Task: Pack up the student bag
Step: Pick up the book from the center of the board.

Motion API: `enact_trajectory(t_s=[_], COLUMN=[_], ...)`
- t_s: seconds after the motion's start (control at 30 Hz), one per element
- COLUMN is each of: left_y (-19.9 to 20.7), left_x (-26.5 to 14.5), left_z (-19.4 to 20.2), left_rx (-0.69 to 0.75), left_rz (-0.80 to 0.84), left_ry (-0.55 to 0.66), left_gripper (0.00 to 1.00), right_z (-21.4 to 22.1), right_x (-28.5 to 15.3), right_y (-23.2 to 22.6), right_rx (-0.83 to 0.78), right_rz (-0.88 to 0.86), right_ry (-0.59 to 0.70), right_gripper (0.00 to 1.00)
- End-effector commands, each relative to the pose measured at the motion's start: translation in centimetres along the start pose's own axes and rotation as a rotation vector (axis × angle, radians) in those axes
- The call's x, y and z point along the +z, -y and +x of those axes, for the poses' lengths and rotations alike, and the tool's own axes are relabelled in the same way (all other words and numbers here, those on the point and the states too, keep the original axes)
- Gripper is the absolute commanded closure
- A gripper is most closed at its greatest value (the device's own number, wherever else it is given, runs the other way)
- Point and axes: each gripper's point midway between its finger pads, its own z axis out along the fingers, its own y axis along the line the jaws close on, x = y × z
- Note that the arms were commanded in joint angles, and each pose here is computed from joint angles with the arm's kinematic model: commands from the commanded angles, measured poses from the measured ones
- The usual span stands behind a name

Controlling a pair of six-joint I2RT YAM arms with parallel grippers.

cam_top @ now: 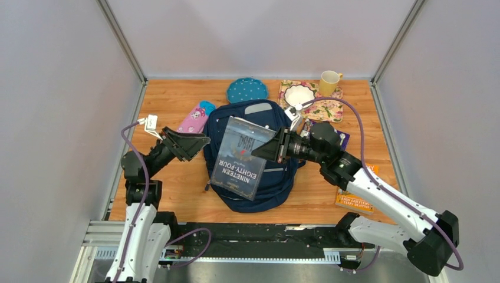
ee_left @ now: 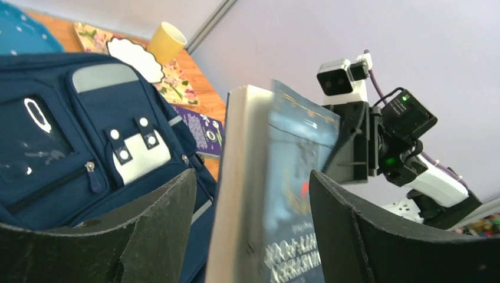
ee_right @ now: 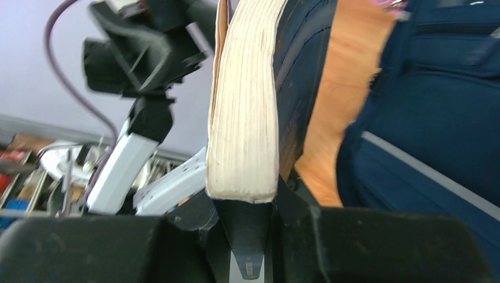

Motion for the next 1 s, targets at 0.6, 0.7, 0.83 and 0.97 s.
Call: enact_trajectory(t_s=[0.6, 0.7, 0.83, 0.97], left_y=[-0.8, -0.7, 1.2, 3.6], left_x=[2.9, 3.0, 3.0, 2.9], left_z=[6.6, 6.3, 6.1, 5.5], left_rx=[0.084, 0.091, 0.061, 0.057], left_rz=[0.012, 0.03, 0.128, 0.248], left_ry=[-0.26, -0.236, -0.221, -0.21], left_gripper=[0.22, 0.22, 0.21, 0.21], right_z=[-2.0, -1.4, -0.9, -0.6], right_x=[-1.0, -1.9, -2.4, -3.1], right_y=[-7.0, -7.9, -8.7, -10.2], right_rx=[-0.058, -0.094, -0.13, -0.163], right_rz=[-0.278, -0.319, -0.393, -0.479], right_ry=[0.007, -0.006, -0.019, -0.044], right_gripper=[1.0, 1.0, 1.0, 1.0])
